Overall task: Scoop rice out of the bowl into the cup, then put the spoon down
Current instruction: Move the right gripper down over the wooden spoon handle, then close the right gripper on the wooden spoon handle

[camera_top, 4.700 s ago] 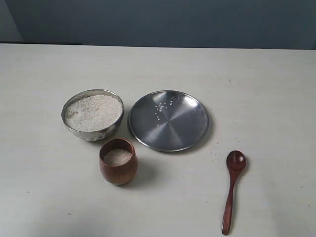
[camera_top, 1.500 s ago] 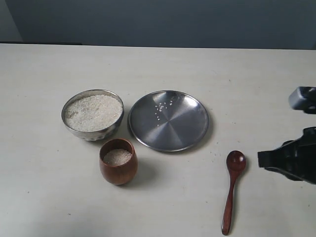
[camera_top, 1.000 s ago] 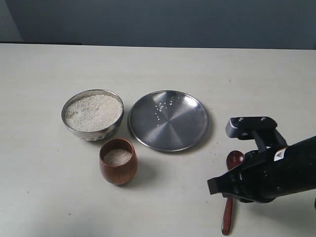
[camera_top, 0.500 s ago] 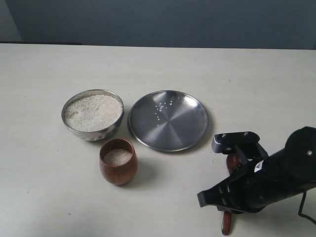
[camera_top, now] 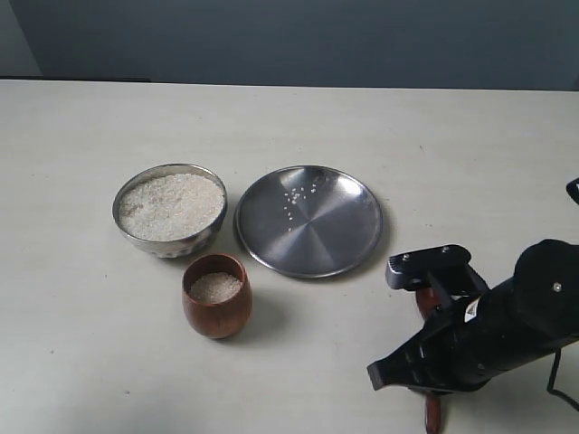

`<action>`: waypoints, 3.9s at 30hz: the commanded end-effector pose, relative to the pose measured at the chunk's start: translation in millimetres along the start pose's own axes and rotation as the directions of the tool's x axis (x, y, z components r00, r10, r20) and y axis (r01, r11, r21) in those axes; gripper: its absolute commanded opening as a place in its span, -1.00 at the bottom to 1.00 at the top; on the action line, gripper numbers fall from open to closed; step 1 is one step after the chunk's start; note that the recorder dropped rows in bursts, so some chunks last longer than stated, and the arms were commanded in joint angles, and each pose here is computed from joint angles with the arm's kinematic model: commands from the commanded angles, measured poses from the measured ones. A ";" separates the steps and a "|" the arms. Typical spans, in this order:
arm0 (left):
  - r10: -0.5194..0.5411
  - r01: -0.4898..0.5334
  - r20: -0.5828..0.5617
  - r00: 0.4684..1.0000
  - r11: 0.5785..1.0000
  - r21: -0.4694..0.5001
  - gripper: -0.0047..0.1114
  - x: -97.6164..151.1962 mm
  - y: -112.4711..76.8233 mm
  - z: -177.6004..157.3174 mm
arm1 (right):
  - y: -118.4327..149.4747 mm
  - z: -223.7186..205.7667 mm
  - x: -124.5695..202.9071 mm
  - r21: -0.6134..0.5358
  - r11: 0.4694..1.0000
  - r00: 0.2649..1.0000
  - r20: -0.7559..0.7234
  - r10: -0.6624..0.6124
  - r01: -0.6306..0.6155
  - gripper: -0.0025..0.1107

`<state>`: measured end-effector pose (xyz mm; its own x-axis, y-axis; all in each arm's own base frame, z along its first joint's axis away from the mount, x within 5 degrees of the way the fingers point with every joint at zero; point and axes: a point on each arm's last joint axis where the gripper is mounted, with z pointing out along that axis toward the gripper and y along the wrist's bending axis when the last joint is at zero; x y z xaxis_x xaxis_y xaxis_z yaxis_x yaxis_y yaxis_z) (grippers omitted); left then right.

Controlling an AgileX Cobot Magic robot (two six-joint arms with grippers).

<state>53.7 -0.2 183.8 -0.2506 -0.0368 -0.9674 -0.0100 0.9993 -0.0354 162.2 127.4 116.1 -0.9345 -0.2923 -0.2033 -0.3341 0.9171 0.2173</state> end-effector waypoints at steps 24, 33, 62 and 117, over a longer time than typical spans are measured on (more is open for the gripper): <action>-0.004 0.004 0.006 1.000 1.000 -0.002 -0.91 0.8 0.2 0.2 | -28.2 -71.2 13.5 0.363 0.927 0.990 0.067 -0.126 0.094 -0.97; -0.004 0.004 0.006 1.000 1.000 -0.002 -0.91 0.8 0.2 0.2 | -30.0 -72.9 19.3 0.374 0.921 0.993 0.015 -0.121 0.106 -0.91; -0.004 0.004 0.006 1.000 1.000 -0.002 -0.91 0.8 0.2 0.2 | -28.3 -40.8 19.7 0.314 0.932 0.982 -0.103 -0.156 0.181 -0.31; -0.004 0.004 0.006 1.000 1.000 -0.002 -0.91 0.8 0.2 0.2 | -52.6 -3.2 -53.3 0.291 0.951 0.980 0.194 0.047 -0.103 -0.42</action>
<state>53.7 -0.2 183.8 -0.2506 -0.0384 -0.9673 -0.0104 0.9993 -0.0370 226.3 94.4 117.6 -0.9144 -0.1833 -0.3611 -0.1786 0.9828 -0.0465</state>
